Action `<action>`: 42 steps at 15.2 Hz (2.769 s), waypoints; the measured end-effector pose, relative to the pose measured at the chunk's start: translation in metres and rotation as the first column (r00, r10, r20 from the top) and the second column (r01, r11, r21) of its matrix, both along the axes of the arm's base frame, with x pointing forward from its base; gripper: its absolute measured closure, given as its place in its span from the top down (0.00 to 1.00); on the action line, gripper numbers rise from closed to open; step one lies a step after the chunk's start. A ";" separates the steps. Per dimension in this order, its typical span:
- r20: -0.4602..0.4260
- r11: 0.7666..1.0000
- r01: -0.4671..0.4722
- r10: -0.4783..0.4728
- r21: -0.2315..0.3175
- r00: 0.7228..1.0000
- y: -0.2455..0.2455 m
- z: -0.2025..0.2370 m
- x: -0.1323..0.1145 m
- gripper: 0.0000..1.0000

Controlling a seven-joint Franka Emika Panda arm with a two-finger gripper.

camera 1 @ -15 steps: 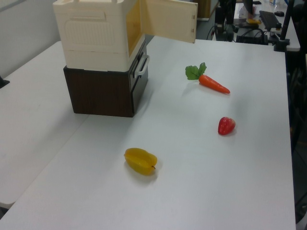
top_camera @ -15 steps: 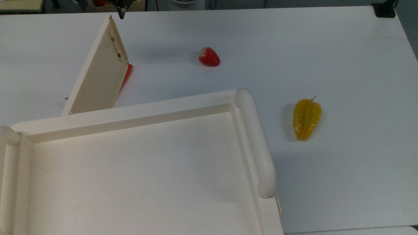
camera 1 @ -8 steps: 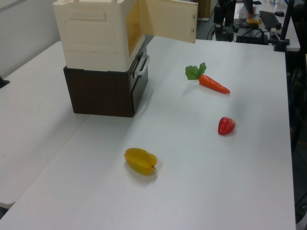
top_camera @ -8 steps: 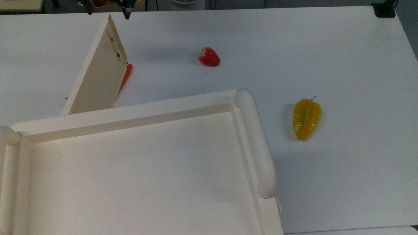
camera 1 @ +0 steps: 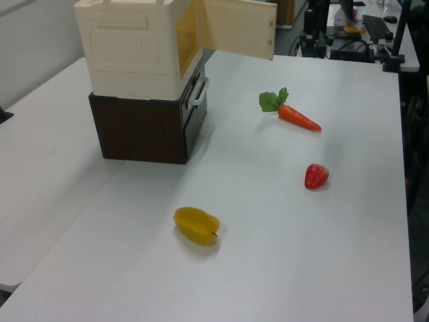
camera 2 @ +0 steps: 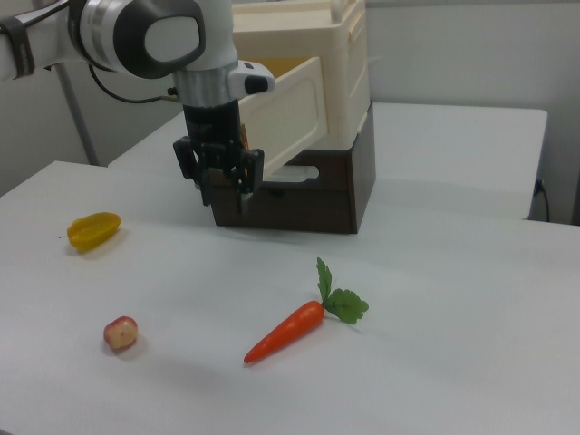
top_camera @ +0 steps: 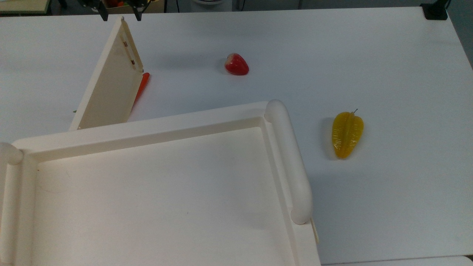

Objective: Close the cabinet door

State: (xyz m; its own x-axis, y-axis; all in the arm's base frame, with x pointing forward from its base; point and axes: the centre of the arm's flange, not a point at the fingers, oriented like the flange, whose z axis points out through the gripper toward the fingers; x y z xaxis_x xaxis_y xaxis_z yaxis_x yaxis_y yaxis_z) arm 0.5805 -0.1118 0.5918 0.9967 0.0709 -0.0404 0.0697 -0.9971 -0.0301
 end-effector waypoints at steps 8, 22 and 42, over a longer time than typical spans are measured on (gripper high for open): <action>0.048 0.940 -0.339 0.337 0.047 0.940 -0.035 0.005 -0.009 0.01; 0.328 0.659 -0.714 0.746 -0.236 0.580 -0.064 0.022 0.029 0.01; 0.511 0.713 -0.662 0.668 -0.230 0.541 0.077 0.022 0.078 0.01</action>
State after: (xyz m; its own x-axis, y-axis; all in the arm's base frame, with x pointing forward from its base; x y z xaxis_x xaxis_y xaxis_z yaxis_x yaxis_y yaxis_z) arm 0.6589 -0.0348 0.6143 0.5137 0.7246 0.4595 0.7134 -0.6582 0.2404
